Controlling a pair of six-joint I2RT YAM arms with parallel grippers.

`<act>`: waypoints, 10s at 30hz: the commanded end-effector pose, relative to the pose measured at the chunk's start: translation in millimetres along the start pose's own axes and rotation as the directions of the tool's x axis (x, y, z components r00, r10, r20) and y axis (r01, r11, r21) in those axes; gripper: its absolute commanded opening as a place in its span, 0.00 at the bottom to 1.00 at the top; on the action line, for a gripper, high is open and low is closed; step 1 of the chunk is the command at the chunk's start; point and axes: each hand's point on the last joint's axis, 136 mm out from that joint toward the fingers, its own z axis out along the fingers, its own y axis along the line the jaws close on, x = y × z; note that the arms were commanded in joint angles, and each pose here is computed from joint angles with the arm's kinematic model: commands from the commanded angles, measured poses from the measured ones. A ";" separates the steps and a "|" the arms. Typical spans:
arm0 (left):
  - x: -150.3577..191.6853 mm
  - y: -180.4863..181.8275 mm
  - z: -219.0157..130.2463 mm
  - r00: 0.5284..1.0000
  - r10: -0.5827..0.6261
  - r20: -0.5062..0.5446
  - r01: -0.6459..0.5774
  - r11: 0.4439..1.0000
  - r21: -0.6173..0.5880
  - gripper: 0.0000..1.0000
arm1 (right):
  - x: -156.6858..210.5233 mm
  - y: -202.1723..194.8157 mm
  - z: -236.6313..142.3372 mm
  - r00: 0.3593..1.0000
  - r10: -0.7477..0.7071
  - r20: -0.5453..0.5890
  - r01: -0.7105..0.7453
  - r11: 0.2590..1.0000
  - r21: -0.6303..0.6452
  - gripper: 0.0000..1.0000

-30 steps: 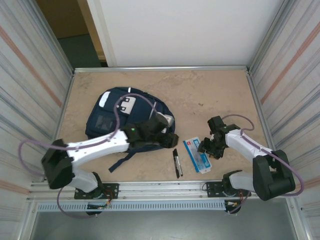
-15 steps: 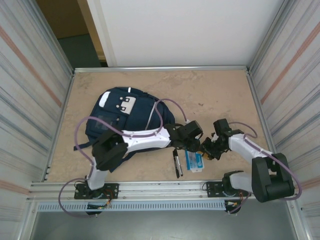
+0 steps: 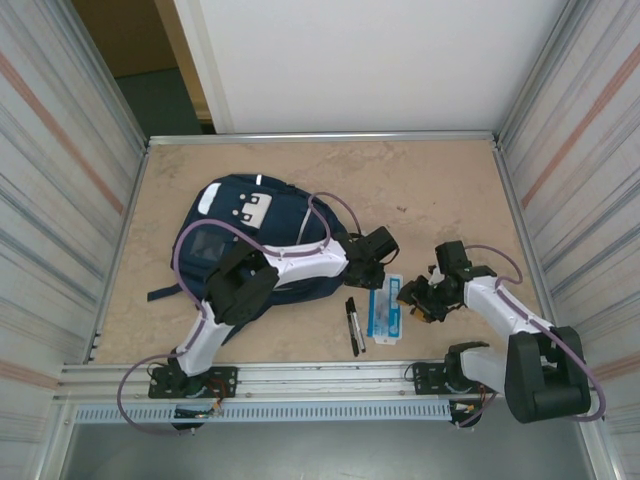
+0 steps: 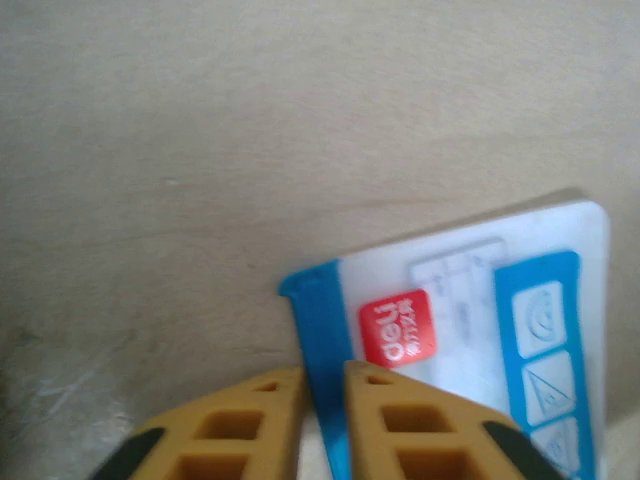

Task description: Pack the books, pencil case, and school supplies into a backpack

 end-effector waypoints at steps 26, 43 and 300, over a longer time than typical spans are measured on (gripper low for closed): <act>13.1 44.2 33.0 0.981 -0.150 -0.121 0.148 0.989 -0.030 0.00 | 19.8 71.6 13.3 0.970 -0.239 -0.036 0.209 0.906 -0.369 0.48; -51.7 12.3 -13.5 0.990 -0.142 0.002 0.141 0.978 0.152 0.02 | 17.3 72.8 -0.8 0.982 -0.189 0.007 0.182 0.931 -0.317 0.00; 42.8 312.0 -138.8 0.623 -0.757 0.197 0.763 0.643 0.059 0.14 | 138.7 278.8 74.8 0.533 -0.822 0.200 0.846 0.512 -0.148 0.33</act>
